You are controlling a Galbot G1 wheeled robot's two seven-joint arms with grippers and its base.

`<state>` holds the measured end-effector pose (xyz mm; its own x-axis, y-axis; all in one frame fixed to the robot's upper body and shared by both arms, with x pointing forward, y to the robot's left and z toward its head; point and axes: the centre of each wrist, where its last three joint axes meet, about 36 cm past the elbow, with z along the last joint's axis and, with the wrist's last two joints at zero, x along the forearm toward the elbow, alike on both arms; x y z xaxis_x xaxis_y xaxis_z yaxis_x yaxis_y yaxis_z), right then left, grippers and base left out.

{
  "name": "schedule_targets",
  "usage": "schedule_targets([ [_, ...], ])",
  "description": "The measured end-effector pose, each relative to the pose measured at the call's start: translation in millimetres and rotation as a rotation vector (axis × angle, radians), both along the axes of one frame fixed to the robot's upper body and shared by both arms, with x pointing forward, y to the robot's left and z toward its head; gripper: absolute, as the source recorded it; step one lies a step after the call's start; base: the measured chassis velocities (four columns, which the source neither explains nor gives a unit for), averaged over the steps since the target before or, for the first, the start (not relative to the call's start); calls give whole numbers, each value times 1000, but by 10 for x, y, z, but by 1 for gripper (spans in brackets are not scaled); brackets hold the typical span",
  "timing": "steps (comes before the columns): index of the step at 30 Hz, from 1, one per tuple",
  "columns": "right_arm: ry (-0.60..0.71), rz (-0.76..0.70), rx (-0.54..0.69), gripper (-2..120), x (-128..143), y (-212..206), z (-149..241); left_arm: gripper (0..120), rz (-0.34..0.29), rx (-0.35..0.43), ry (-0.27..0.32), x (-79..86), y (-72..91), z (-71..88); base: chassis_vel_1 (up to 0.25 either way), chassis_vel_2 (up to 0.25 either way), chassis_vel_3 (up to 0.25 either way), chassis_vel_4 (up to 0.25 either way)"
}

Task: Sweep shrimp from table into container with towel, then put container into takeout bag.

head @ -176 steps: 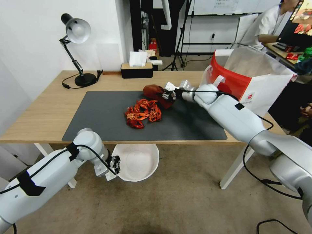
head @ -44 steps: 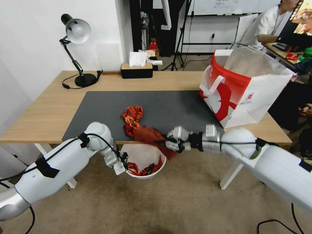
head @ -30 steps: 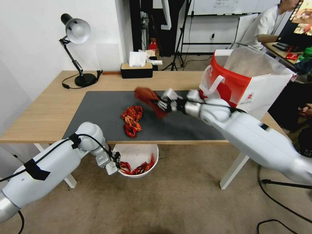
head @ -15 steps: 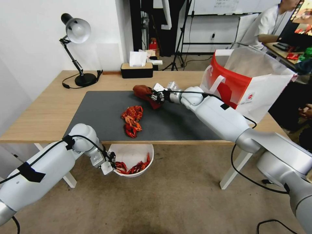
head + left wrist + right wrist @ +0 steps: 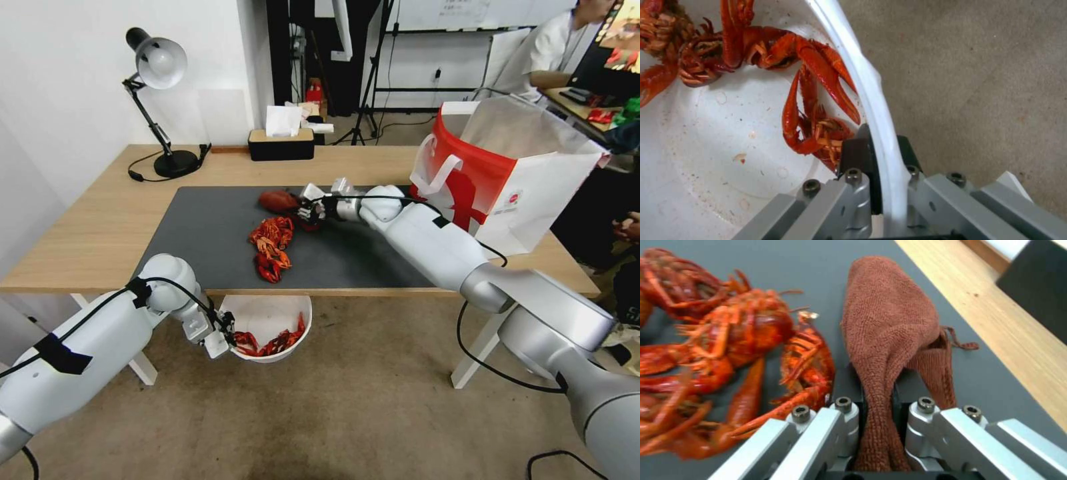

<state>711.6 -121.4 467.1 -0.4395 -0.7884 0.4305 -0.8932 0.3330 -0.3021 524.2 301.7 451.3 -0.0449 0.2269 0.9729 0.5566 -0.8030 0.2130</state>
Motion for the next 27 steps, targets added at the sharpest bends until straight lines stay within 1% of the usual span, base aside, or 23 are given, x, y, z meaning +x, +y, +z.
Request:
schedule_targets([
  [8,7,99,-4,7,4,-100,19,0,7,5,-2,-11,41,14,0,0,0,0],
  [12,28,151,18,7,2,-133,3,0,11,4,-1,-19,55,9,0,0,0,0],
  [18,43,194,18,7,-29,-171,9,0,15,6,-2,-35,84,22,0,0,0,0],
  [21,54,230,9,7,-97,-223,-4,0,20,7,-5,-51,114,39,0,0,0,0],
  [27,61,259,8,7,-180,-257,-28,0,25,9,-6,-60,147,51,0,0,0,0],
])
